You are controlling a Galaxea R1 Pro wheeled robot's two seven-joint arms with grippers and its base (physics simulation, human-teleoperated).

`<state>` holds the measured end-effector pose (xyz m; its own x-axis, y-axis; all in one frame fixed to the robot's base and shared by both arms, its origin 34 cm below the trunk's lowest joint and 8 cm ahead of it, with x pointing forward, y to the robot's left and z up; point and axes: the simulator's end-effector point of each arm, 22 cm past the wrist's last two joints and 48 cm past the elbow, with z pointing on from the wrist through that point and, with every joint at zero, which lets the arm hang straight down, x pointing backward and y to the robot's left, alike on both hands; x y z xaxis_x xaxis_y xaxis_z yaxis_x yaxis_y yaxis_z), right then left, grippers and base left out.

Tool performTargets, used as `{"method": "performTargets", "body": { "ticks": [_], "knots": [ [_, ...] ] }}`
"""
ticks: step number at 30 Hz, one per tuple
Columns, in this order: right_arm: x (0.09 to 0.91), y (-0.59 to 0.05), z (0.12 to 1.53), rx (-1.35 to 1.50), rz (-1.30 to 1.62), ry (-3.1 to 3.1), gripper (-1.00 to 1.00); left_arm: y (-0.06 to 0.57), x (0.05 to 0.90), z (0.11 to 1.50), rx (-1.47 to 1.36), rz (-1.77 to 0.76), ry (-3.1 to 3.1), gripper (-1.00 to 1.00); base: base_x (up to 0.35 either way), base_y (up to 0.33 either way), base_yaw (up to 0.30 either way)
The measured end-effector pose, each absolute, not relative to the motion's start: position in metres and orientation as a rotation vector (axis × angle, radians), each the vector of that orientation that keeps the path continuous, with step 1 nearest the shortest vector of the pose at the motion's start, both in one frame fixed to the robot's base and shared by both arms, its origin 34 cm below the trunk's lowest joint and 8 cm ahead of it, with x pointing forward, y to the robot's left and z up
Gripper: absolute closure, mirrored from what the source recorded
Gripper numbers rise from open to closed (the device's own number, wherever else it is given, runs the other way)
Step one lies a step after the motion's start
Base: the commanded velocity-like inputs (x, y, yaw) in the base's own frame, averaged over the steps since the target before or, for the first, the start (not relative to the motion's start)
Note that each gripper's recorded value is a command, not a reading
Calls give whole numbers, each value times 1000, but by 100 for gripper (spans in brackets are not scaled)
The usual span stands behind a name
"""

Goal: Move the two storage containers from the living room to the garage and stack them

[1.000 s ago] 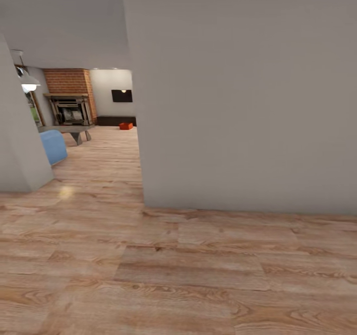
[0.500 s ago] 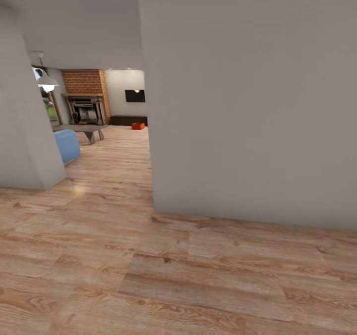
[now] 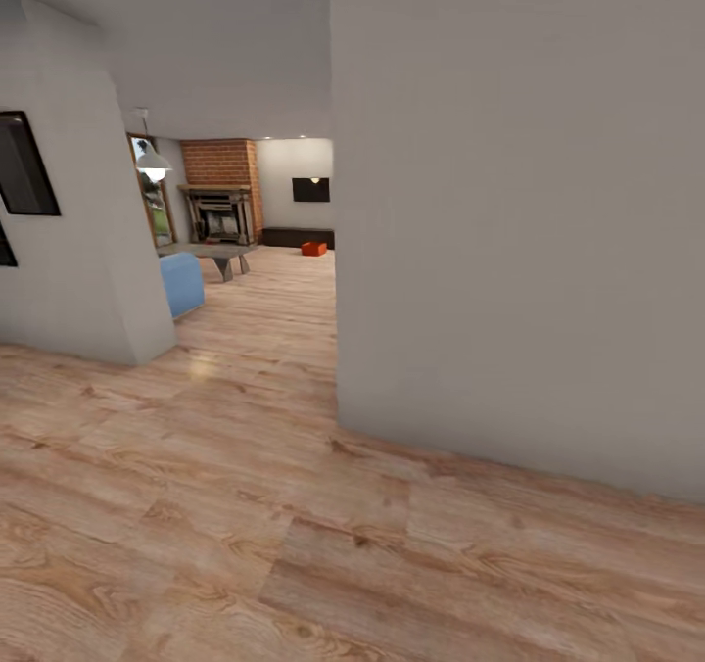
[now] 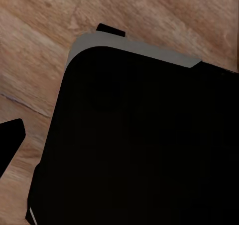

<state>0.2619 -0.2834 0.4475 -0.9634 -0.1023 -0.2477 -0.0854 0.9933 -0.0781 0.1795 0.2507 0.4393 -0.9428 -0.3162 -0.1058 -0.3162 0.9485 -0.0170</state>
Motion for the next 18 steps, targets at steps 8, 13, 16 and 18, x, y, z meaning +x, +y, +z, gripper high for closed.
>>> {"method": "performTargets", "body": {
  "ticks": [8,13,16,18],
  "knots": [
    [262,-283,447,-138,-97,2883,-100,251,180,439,-488,0,2995,-100,323,0,270],
    [262,-284,447,-138,-98,2883,-100,251,180,439,-488,0,2994,-100,323,0,270],
    [262,-283,447,-138,-97,2883,-100,251,180,439,-488,0,2994,-100,323,0,270],
    [262,-283,447,-138,-96,2882,-100,251,180,439,-488,0,2994,-100,323,0,270]
  ]
}}
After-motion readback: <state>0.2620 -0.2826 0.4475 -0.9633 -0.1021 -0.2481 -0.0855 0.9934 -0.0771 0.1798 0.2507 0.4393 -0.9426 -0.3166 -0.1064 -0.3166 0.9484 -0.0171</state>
